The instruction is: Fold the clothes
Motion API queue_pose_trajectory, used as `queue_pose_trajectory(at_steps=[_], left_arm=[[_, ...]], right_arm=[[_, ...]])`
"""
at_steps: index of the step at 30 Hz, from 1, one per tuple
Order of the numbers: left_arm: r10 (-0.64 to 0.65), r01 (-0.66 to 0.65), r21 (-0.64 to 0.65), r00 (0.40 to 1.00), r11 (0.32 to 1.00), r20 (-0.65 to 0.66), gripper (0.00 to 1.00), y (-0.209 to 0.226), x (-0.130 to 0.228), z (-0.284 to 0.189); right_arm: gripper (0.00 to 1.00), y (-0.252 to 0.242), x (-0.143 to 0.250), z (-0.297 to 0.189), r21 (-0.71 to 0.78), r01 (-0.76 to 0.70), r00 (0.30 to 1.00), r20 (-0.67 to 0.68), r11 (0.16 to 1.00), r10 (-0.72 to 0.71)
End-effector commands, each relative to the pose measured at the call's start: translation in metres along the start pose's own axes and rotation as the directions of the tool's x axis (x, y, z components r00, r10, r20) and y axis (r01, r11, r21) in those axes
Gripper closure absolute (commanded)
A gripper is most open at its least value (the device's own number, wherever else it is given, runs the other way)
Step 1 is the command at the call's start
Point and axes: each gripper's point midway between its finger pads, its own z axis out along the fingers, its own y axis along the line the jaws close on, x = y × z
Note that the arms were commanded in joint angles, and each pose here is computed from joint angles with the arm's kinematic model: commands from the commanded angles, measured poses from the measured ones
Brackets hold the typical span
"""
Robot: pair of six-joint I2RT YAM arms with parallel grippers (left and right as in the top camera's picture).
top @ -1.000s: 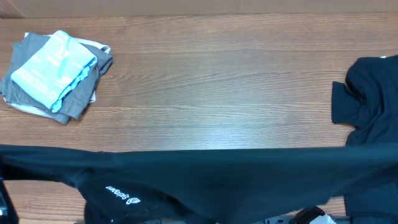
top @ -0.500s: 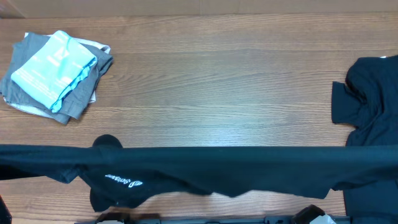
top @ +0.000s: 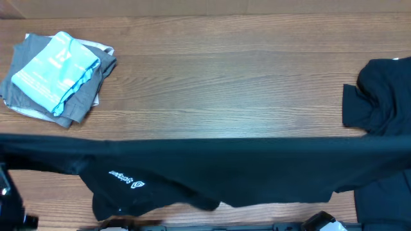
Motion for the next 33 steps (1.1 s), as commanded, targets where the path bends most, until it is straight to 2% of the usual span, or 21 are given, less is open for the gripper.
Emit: queue_pose_trajectory(at_steps=[1, 7, 16, 33], left_arm=[[0.008, -0.010, -0.066, 0.999, 0.998, -0.033, 0.96, 0.008, 0.003, 0.020], [0.029, -0.039, -0.066, 0.989, 0.997, -0.148, 0.96, 0.003, 0.021, 0.053], [0.039, -0.066, -0.119, 0.976, 0.991, -0.213, 0.96, 0.010, 0.030, 0.077], [0.027, -0.035, -0.083, 0.996, 0.996, -0.089, 0.96, 0.013, 0.018, 0.020]], right_arm=[[0.96, -0.010, 0.004, 0.013, 0.093, -0.028, 1.000, 0.000, 0.995, 0.029], [0.96, -0.017, 0.018, 0.031, 0.173, -0.014, 0.999, -0.044, 0.985, 0.022], [0.96, -0.027, 0.028, 0.045, 0.262, 0.012, 0.998, -0.068, 0.965, 0.006], [0.96, -0.013, 0.019, 0.030, 0.148, -0.045, 0.997, -0.050, 0.988, 0.052]])
